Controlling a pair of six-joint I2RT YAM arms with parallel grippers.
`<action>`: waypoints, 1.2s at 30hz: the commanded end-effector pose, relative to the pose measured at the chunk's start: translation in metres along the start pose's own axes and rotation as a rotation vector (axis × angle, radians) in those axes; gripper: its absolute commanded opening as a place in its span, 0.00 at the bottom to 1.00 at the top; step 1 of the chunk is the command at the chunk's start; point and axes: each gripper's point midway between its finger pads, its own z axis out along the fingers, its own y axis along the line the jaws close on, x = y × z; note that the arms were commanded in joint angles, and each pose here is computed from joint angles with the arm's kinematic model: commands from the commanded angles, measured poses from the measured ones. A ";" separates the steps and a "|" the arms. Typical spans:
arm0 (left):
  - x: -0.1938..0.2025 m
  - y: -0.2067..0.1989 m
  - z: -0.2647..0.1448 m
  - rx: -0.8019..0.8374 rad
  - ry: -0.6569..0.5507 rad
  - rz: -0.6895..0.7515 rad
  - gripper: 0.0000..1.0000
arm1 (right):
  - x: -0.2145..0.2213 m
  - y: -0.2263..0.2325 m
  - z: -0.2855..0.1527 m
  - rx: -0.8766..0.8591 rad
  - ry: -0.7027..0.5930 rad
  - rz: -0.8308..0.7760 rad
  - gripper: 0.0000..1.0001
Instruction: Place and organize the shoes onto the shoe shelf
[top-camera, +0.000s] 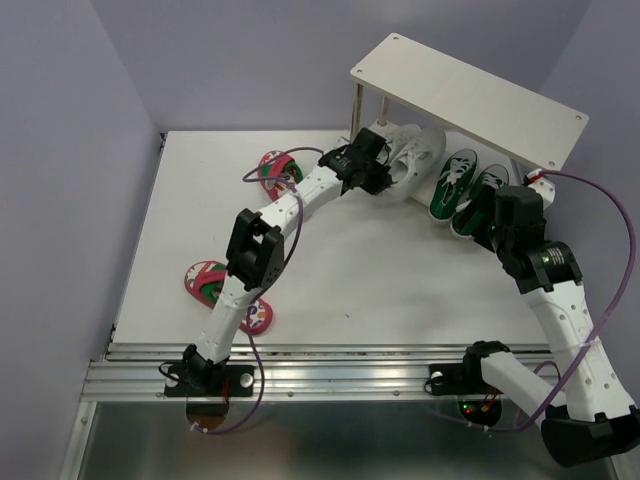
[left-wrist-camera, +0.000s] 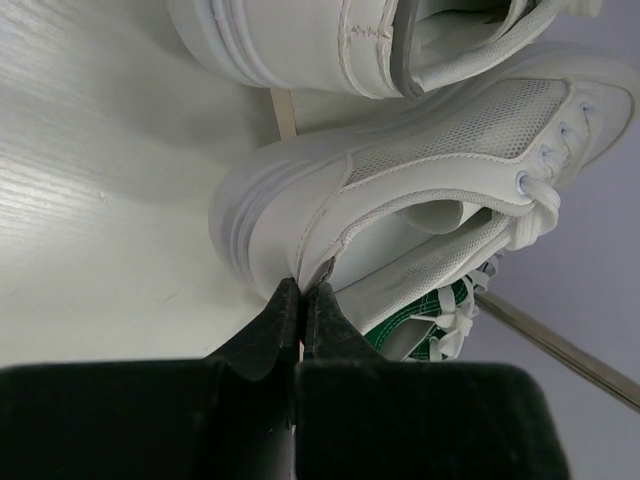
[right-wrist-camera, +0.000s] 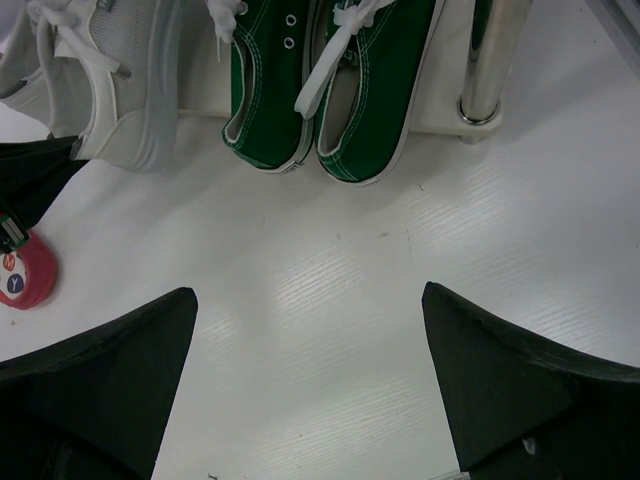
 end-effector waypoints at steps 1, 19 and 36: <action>-0.002 -0.071 -0.024 0.234 -0.002 -0.027 0.00 | -0.021 0.003 -0.008 -0.003 -0.054 0.005 1.00; 0.003 -0.101 -0.080 0.387 0.040 0.124 0.71 | -0.018 -0.001 -0.010 -0.002 -0.057 0.016 1.00; -0.073 -0.084 -0.172 0.316 -0.370 0.345 0.61 | -0.018 0.004 -0.006 -0.015 -0.057 0.021 1.00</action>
